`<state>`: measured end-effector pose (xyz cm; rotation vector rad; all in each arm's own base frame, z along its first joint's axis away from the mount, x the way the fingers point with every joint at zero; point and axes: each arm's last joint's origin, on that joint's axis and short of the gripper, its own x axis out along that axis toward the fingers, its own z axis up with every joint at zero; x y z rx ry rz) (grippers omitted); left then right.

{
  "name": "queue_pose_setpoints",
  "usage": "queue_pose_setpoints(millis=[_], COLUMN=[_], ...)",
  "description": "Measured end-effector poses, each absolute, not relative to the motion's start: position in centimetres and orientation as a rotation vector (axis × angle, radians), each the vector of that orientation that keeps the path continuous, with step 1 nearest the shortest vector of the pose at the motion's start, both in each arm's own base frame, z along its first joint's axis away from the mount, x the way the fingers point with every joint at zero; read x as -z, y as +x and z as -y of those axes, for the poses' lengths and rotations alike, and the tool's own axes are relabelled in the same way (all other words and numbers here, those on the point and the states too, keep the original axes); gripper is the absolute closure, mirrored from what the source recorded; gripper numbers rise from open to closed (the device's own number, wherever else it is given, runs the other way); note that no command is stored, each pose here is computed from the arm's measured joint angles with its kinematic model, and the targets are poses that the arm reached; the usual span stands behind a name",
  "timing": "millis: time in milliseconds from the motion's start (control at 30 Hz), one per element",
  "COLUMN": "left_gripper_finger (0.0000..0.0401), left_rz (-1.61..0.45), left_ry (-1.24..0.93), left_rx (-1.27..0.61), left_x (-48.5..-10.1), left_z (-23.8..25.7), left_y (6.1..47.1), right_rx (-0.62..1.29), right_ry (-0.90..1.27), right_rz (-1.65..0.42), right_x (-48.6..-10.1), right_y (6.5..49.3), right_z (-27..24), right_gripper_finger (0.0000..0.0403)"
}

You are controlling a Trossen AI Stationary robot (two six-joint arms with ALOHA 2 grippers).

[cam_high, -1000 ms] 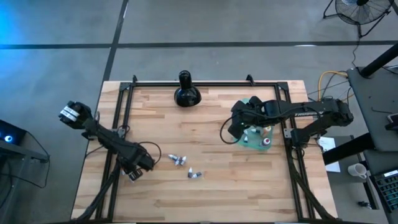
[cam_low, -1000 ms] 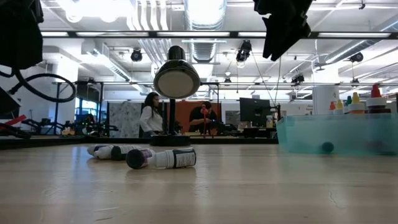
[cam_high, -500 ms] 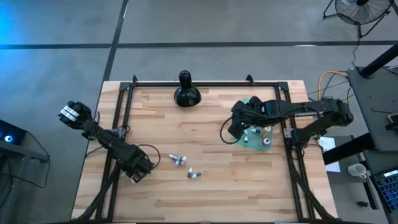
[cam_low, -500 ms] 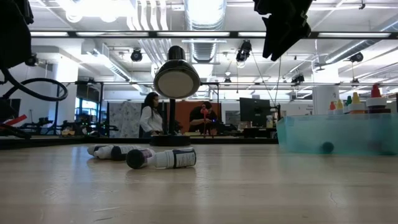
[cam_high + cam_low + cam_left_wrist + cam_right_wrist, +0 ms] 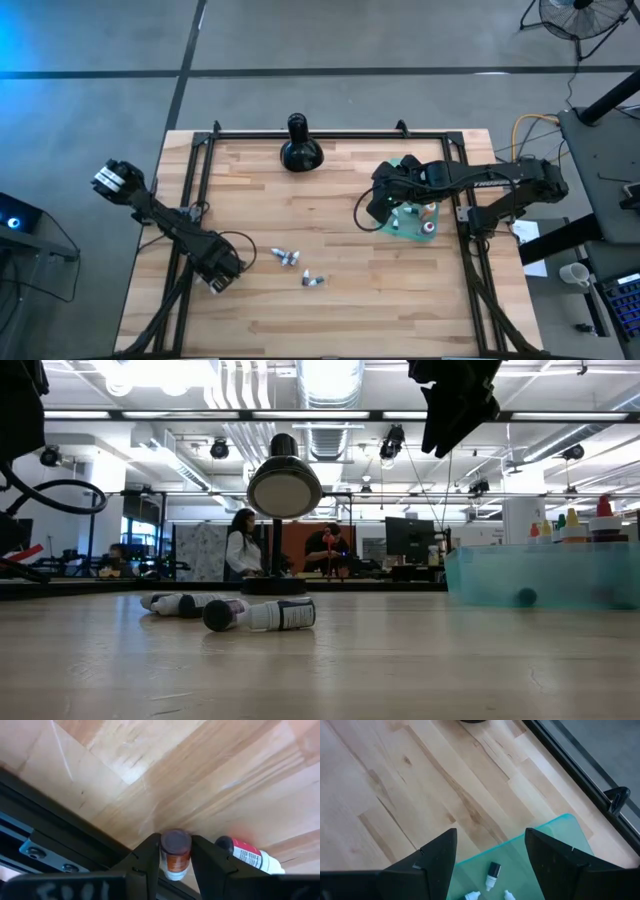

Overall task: Pick & Place food coloring
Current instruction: Put the small brown food coloring bottle into the green bin

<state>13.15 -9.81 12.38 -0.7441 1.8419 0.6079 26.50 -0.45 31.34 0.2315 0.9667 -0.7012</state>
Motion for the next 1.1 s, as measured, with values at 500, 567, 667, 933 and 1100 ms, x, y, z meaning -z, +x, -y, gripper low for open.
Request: queue_pose_setpoints(millis=[500, 567, 667, 933, 1100], left_gripper_finger=[0.0358, 0.0358, 0.0358, 0.0358, 0.0358], left_rz=[-1.721, -1.648, -1.469, -1.081, -0.799], left_ry=[-0.665, -0.63, -0.544, -0.449, -0.387], left_rx=[-0.577, -0.563, -0.57, -0.48, -0.382], left_x=[-13.4, -14.0, -15.3, -21.0, -24.2], left_z=[9.4, 8.8, 7.4, 1.6, -1.9], left_y=[14.3, 15.2, 17.0, 23.2, 27.4], right_rx=[0.72, 0.745, 0.76, 0.748, 0.747], right_ry=[0.248, 0.246, 0.253, 0.336, 0.39], right_rz=[-0.92, -0.877, -0.817, -0.676, -0.624], right_x=[-32.4, -33.3, -34.7, -37.8, -38.6], right_y=[26.4, 26.1, 25.7, 23.7, 22.4], right_z=[0.4, 0.5, 0.6, 0.1, -0.2], right_gripper_finger=[0.0177, 0.0178, 0.0179, 0.0179, 0.0179])
